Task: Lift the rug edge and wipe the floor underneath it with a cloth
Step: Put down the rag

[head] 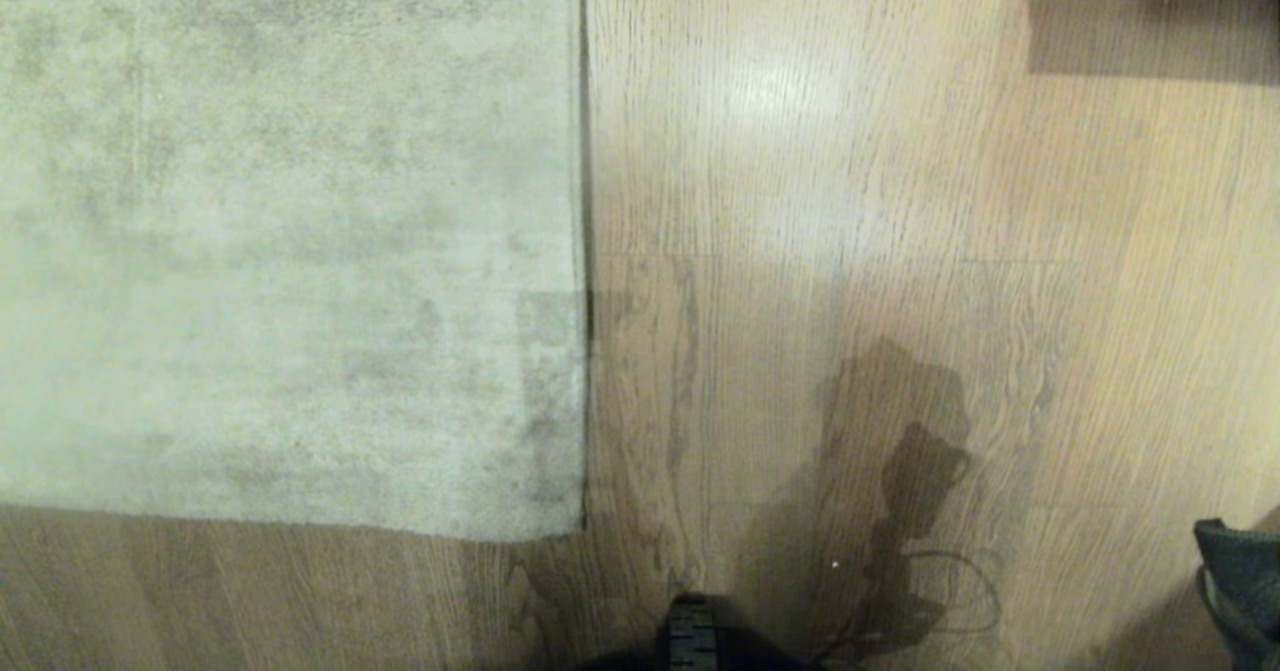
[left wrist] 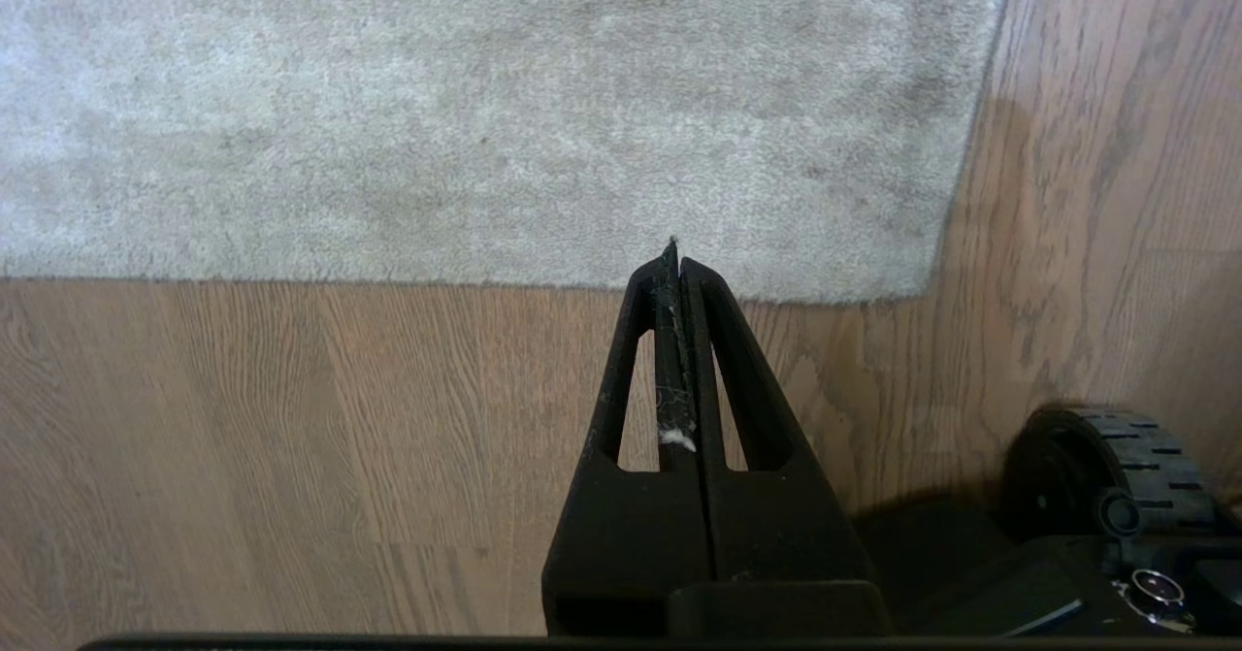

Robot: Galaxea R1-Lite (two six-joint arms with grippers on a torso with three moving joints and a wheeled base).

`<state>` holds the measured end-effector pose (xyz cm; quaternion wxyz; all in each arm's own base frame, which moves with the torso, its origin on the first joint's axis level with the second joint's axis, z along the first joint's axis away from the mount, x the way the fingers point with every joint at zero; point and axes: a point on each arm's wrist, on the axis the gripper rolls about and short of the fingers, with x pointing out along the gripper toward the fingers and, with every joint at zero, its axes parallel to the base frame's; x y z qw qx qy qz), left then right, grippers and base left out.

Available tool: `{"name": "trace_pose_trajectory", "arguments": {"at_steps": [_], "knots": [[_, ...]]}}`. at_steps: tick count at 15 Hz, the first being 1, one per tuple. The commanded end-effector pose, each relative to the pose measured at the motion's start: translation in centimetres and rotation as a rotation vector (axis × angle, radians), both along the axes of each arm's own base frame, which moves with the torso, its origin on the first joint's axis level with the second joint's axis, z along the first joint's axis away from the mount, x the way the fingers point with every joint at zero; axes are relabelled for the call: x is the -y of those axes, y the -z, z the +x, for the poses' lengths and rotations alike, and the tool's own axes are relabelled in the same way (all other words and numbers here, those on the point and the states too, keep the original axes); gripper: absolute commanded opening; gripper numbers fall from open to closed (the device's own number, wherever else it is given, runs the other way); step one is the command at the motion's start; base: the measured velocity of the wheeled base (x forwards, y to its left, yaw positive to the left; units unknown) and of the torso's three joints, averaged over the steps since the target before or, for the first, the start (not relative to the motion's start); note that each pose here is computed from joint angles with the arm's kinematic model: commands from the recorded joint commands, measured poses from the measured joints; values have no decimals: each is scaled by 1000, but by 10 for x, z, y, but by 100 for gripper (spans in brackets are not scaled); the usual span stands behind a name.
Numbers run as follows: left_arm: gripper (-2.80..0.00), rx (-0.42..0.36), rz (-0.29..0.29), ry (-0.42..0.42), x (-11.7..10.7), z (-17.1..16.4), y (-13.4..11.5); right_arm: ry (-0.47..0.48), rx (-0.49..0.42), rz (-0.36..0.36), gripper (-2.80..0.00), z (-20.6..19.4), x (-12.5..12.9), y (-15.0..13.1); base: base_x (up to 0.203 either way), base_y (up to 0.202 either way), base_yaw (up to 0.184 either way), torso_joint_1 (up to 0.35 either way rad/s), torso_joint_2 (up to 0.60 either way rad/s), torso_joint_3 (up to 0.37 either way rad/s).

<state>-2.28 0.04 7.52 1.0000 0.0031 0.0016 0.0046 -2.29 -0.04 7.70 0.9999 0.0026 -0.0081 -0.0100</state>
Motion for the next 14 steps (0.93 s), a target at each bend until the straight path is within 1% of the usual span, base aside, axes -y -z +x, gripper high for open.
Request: {"name": "trace_pose_trajectory", "arguments": {"at_steps": [1, 3, 6, 7, 10, 12, 14], "knots": [[-280, 0, 0, -2, 0, 0, 0, 0, -1, -3, -280, 0, 0, 0, 0, 0, 0, 0, 0, 0], [-280, 0, 0, 0, 0, 0, 0, -2, 2, 9, -280, 0, 0, 0, 0, 0, 0, 0, 0, 0], [-280, 0, 0, -1, 0, 0, 0, -2, -2, 9, -280, 0, 0, -2, 0, 0, 0, 0, 0, 0], [-280, 0, 0, 0, 0, 0, 0, -3, 3, 9, -280, -1, 0, -11, 0, 0, 0, 0, 0, 0], [-280, 0, 0, -1, 0, 0, 0, -13, -88, 13, -280, 16, 0, -45, 0, 0, 0, 0, 0, 0], [-280, 0, 0, -1, 0, 0, 0, -9, -141, 13, -280, 40, 0, -73, 0, 0, 0, 0, 0, 0], [-280, 0, 0, 0, 0, 0, 0, 16, -205, 7, -280, 72, 0, -91, 0, 0, 0, 0, 0, 0]]}}
